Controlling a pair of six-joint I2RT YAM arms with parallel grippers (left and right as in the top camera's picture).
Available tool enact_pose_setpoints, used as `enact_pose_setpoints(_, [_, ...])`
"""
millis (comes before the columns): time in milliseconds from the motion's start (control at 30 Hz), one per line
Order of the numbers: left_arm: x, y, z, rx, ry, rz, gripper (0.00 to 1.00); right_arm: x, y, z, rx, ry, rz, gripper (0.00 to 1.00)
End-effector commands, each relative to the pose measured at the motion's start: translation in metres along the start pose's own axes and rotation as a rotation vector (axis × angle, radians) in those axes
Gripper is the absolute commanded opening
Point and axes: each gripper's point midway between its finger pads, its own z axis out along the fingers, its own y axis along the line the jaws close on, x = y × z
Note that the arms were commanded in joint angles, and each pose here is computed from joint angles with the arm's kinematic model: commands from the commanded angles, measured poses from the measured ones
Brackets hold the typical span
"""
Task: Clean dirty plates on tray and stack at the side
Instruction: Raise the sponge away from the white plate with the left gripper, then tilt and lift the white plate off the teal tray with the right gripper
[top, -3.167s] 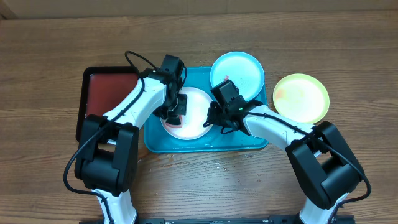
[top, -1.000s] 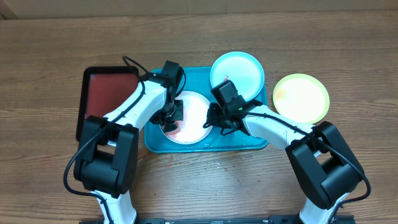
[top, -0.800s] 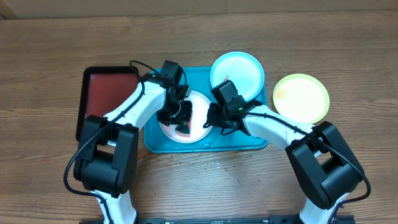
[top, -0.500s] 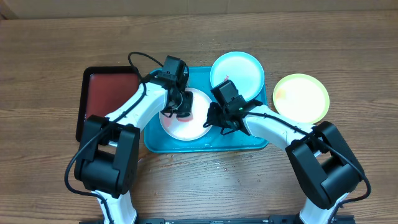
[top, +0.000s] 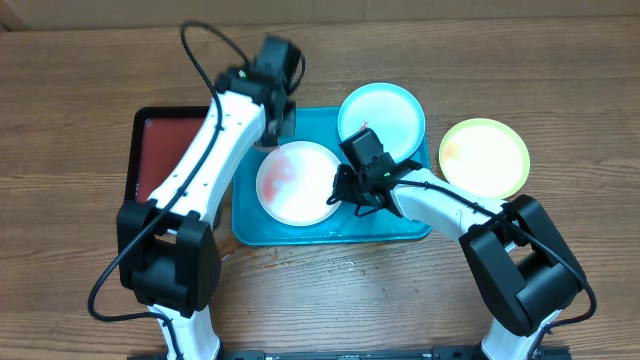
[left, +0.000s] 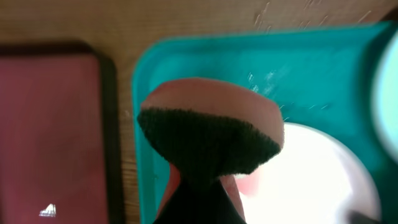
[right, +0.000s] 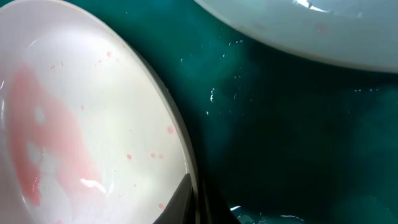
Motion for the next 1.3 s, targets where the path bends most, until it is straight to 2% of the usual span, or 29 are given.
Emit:
enact_pose_setpoints(0, [-0.023, -0.002, -0.038, 0.055, -0.050, -0.038, 0.04, 0.001, -0.005, 0.005, 0.018, 0.015, 0.010, 0.04])
enact_pose_setpoints(200, [-0.004, -0.010, -0.040, 0.108, 0.037, -0.018, 0.04, -0.004, 0.001, -0.019, 0.039, 0.019, -0.018, 0.04])
enact_pose_setpoints(500, [0.036, -0.006, -0.008, 0.070, 0.166, 0.004, 0.04, -0.014, -0.019, -0.078, 0.316, -0.146, -0.147, 0.04])
enact_pose_setpoints(900, [0.051, -0.006, 0.012, 0.061, 0.193, 0.007, 0.04, -0.040, -0.019, -0.201, 0.569, -0.605, -0.283, 0.04])
enact_pose_setpoints(1267, [0.053, -0.006, 0.015, 0.060, 0.198, 0.008, 0.04, -0.050, -0.008, -0.279, 0.849, -0.948, -0.457, 0.04])
